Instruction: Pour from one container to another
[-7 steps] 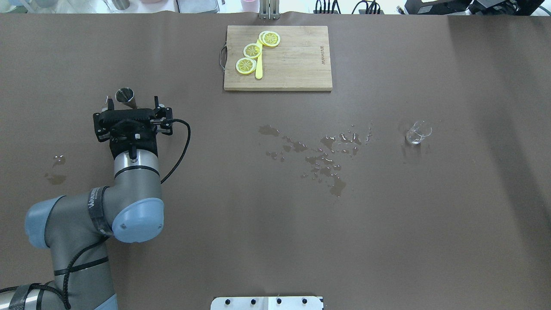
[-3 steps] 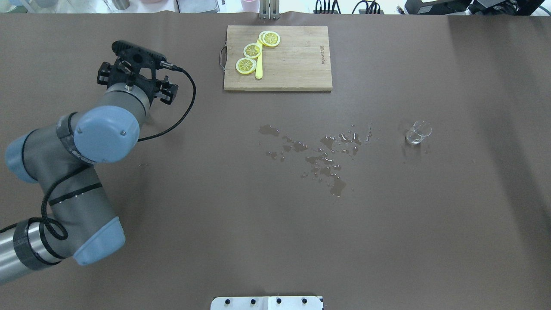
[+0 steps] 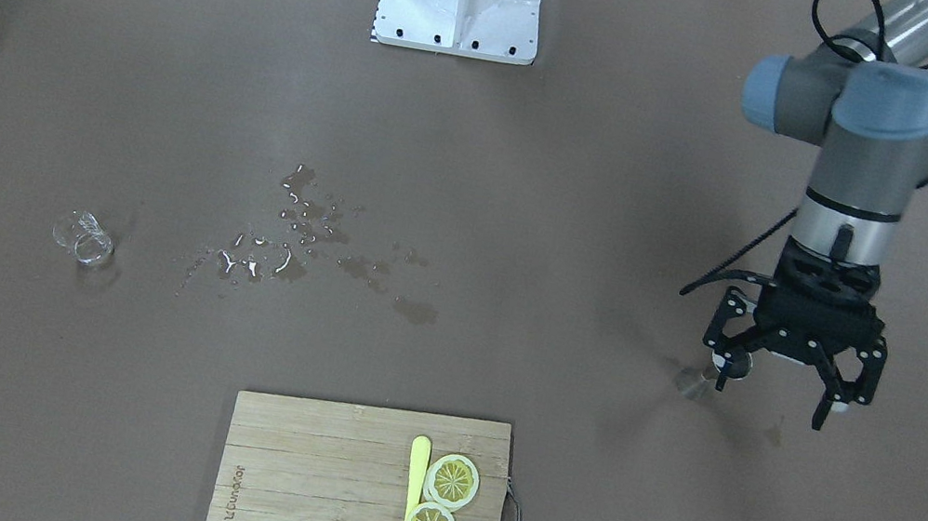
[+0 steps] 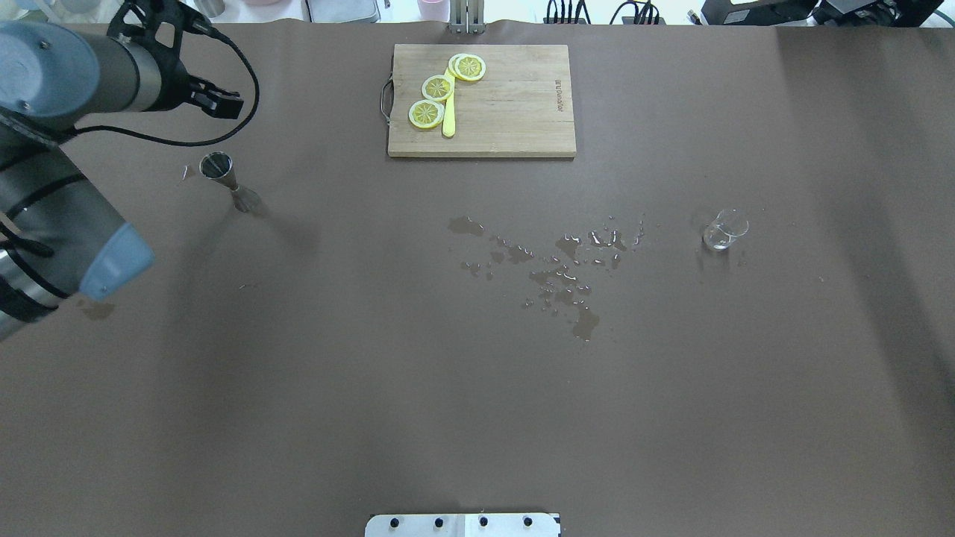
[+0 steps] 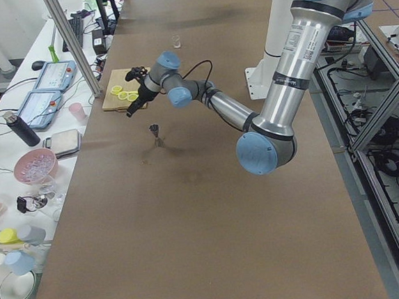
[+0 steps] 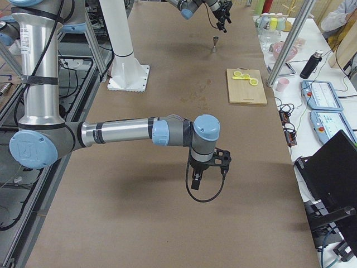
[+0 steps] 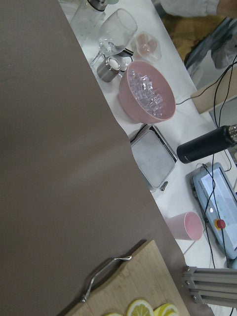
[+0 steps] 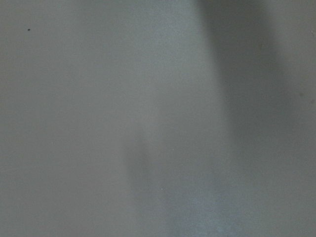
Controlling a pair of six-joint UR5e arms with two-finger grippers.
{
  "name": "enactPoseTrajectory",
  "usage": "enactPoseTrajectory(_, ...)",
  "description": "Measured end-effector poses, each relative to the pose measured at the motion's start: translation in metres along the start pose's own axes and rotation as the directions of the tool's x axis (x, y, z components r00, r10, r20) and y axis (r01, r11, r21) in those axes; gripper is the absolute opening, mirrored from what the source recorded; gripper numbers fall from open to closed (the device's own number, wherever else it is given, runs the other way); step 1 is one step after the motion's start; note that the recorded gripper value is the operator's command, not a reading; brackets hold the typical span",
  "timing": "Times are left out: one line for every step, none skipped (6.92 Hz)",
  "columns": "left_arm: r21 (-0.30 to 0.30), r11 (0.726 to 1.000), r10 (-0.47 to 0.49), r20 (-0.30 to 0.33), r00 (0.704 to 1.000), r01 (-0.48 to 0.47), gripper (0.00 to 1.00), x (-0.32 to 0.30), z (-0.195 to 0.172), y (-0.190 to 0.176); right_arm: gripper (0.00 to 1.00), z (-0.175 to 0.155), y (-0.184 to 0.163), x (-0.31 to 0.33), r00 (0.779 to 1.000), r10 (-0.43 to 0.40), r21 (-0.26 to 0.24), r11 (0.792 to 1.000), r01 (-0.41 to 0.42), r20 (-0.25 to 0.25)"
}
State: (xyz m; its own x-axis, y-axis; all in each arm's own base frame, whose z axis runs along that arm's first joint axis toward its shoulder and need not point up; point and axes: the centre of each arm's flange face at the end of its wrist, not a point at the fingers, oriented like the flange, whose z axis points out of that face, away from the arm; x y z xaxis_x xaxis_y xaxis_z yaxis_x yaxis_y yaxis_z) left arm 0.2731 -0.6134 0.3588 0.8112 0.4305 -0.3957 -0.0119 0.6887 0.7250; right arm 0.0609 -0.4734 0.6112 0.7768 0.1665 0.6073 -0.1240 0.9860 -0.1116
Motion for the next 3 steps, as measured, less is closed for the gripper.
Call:
enactPoseTrajectory(-0.072, 0.997, 0.034, -0.053, 0.998, -0.037, 0.99, -0.064, 0.019, 0.014, 1.00, 0.000, 0.001, 0.000, 1.000, 0.000, 0.001, 1.000, 0.000, 0.000)
enactPoseTrajectory(-0.142, 0.990, -0.004, -0.099, 0.995, -0.010, 0.99, -0.122, 0.033, 0.034, 1.00, 0.000, 0.003, 0.001, 1.000, 0.002, 0.001, 1.000, -0.002, -0.001)
enactPoseTrajectory(-0.211, 0.976, -0.080, -0.133, 0.988, 0.051, 0.98, -0.173, 0.038, 0.062, 1.00, 0.000, 0.004, 0.002, 1.000, 0.004, -0.001, 1.000, -0.004, -0.002)
